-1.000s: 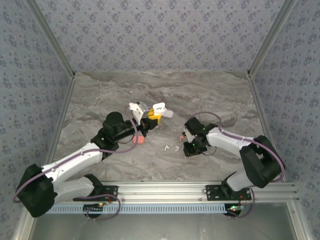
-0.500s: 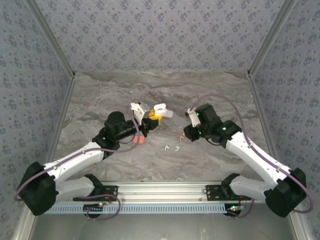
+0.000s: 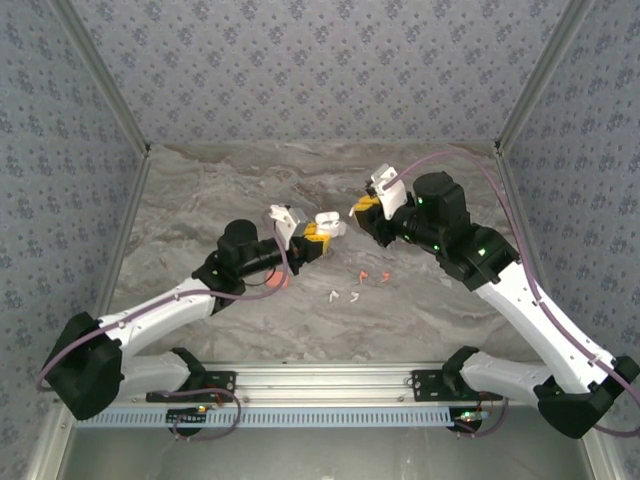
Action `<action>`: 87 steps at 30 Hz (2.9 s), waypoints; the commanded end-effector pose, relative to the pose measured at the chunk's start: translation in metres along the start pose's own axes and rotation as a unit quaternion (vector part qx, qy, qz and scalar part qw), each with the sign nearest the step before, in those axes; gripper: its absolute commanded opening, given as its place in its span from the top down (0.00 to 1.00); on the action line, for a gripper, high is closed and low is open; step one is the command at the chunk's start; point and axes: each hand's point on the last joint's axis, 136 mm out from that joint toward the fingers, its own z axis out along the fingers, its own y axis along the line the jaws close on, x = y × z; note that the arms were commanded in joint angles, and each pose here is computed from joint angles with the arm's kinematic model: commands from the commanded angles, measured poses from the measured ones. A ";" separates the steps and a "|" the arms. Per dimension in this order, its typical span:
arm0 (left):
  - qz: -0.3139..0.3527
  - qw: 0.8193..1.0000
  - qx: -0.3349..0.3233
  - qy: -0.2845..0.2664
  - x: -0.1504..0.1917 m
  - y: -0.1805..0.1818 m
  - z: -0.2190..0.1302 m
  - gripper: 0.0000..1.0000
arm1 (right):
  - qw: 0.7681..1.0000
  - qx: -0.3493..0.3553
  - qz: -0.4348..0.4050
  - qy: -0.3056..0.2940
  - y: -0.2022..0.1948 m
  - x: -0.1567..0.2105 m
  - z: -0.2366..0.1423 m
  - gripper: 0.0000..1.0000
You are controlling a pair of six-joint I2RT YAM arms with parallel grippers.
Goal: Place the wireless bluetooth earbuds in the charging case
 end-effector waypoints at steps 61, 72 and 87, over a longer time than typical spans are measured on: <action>0.013 0.993 0.069 -0.100 -0.056 -0.030 -0.005 0.97 | 0.972 -0.200 0.121 -0.036 0.012 -0.020 -0.006 0.09; 0.017 0.991 0.087 -0.098 -0.058 -0.036 -0.003 0.98 | 0.934 -0.298 0.194 0.024 0.036 0.003 0.015 0.00; 0.013 0.993 0.086 -0.078 -0.049 -0.034 0.002 0.98 | 0.932 -0.322 0.168 0.018 0.052 -0.003 0.001 0.00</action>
